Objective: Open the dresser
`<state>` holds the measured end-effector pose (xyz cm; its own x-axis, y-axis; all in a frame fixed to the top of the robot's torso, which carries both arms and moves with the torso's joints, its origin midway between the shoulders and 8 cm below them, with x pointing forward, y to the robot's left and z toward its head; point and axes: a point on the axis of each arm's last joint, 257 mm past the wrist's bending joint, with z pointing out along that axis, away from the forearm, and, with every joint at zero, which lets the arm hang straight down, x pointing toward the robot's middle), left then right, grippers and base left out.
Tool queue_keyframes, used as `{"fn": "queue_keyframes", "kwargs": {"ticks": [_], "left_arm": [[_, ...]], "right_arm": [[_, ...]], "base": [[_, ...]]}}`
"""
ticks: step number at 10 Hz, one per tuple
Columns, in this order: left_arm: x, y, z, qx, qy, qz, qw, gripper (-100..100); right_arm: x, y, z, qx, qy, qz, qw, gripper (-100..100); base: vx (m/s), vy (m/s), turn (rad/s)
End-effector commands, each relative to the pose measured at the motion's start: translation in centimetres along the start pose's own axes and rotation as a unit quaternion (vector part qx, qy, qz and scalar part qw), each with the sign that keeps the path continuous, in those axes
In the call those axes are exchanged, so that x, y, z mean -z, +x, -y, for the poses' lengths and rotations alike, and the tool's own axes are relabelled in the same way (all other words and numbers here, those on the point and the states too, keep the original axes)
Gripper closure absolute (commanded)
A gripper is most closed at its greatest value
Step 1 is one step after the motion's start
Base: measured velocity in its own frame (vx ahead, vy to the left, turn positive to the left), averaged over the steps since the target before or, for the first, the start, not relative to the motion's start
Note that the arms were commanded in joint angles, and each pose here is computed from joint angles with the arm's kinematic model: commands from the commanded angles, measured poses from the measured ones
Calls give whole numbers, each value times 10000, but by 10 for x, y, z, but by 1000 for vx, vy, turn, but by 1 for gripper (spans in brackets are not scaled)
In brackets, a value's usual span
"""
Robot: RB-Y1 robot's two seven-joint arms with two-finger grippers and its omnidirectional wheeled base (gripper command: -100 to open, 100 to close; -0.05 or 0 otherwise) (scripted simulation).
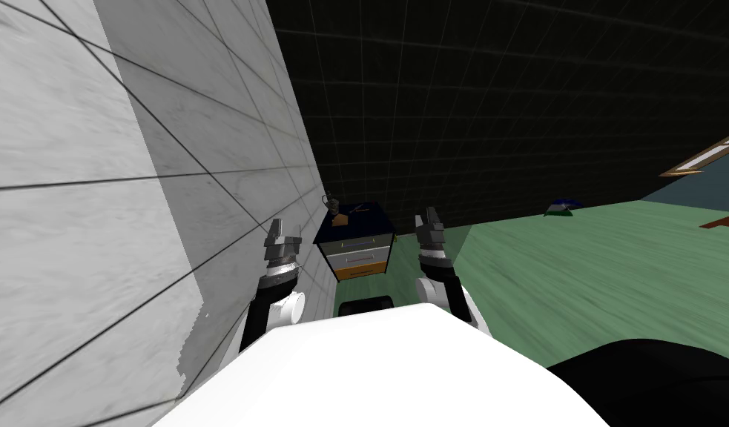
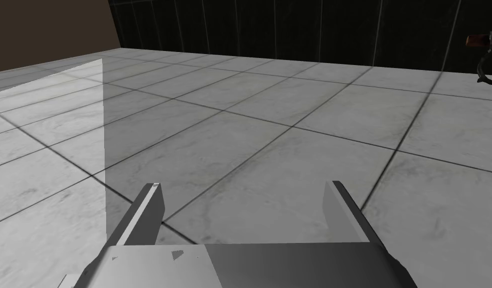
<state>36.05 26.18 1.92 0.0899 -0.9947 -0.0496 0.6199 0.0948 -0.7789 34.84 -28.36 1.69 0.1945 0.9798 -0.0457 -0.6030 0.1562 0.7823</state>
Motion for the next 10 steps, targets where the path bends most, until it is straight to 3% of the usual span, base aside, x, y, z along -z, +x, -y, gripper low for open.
{"fn": "queue_keyframes", "kwargs": {"ticks": [1, 9, 10], "left_arm": [[0, 0, 0, 0, 0, 0, 10000, 0], [0, 0, 0, 0, 2, 0, 10000, 0], [3, 3, -7, -65, -21, -136, 9999, -100]], "right_arm": [[0, 0, 0, 0, 0, 0, 10000, 0], [0, 0, 0, 0, -2, 0, 10000, 0], [0, 0, 0, 0, -2, 0, 10000, 0]], "base": [[0, 0, 0], [0, 0, 0], [19, -8, 1]]}}
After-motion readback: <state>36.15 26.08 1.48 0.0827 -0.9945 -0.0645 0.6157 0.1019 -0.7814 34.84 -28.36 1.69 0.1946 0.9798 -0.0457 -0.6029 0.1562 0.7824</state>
